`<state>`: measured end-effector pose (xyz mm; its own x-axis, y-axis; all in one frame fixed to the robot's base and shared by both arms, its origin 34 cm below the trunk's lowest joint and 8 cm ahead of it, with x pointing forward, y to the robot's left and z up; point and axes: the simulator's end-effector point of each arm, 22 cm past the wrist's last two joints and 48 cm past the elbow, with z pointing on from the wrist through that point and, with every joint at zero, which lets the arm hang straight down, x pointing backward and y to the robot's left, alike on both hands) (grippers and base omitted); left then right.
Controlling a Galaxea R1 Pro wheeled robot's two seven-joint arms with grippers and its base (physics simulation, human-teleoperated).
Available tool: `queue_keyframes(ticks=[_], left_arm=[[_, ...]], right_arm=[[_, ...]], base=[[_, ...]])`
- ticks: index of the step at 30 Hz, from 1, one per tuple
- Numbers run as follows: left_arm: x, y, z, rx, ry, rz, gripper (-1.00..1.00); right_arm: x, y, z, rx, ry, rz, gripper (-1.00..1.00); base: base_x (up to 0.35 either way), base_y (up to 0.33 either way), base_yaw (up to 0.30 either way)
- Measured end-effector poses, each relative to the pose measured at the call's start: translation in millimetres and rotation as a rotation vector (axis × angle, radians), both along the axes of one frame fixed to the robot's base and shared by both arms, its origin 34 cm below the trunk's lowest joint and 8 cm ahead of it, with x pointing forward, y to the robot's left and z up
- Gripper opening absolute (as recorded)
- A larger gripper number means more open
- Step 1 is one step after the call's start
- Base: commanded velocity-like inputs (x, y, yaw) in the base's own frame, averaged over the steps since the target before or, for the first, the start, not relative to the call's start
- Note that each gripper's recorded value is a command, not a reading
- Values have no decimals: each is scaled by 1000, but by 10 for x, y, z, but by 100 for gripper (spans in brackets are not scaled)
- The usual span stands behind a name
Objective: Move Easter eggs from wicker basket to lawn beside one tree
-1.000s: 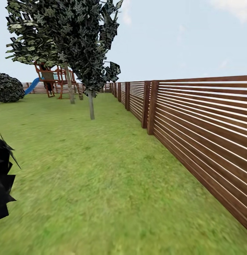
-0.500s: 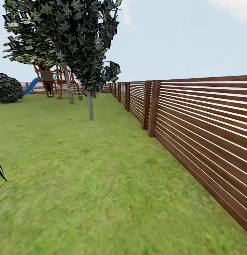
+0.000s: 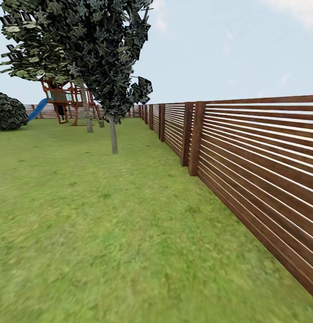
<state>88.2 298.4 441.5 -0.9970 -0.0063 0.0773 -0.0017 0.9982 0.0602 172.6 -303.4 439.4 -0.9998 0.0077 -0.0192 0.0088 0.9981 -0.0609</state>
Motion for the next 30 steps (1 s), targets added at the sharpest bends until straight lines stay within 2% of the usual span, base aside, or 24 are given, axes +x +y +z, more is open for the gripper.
queue_keyframes(ticks=[17, 25, 30], left_arm=[[0, -1, 0, 0, 0, 0, 100], [-1, 1, 0, 0, 0, 0, 100], [0, 3, 0, 0, 0, 0, 100]], right_arm=[[3, 6, 0, 1, -1, 0, 100], [3, -4, 0, -2, -1, 0, 100], [0, -8, 1, -2, 0, 0, 100]], base=[[330, 0, 1], [330, 0, 174], [330, 0, 41]])
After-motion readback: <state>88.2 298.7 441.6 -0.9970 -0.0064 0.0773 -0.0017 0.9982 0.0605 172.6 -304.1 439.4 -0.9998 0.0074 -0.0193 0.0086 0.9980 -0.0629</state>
